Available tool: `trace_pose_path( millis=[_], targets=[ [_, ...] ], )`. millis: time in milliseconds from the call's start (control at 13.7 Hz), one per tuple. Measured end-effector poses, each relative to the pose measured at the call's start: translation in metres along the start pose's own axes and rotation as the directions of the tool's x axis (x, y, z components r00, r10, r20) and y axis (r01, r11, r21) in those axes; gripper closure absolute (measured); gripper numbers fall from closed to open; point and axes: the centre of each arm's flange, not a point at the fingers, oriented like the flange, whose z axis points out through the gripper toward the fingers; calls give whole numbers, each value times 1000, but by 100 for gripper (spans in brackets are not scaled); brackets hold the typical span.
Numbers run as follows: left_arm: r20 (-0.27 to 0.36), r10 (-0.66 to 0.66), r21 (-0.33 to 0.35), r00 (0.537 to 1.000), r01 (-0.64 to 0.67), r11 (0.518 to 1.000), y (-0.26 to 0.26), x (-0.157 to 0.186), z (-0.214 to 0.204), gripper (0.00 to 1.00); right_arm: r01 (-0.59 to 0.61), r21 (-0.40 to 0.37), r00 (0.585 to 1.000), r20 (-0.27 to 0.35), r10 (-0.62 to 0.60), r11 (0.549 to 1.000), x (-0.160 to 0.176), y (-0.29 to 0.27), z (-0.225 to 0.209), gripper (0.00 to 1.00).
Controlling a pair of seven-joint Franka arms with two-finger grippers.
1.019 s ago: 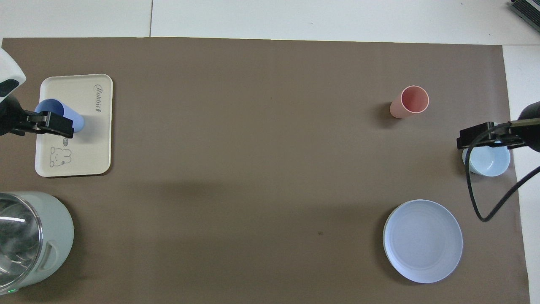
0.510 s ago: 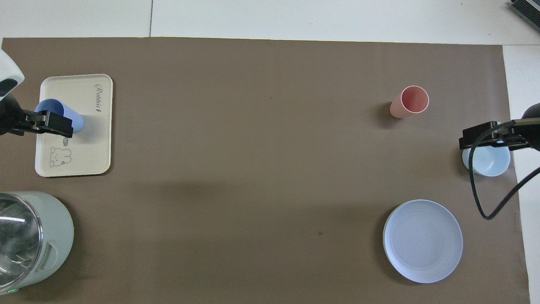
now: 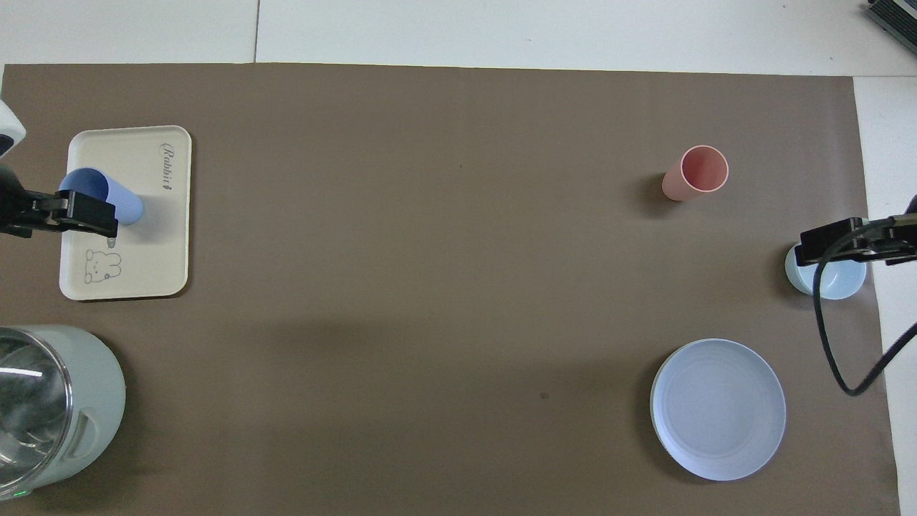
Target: Place cup on tray
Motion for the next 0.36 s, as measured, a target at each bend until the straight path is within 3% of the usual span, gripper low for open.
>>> trace_pose_path(
  millis=[364],
  targets=[
    [-2, 1, 1, 1000, -1, 1000, 1, -10, -12, 0, 0, 0, 1000, 7, 0, 1000, 0, 0, 5, 0]
  ],
)
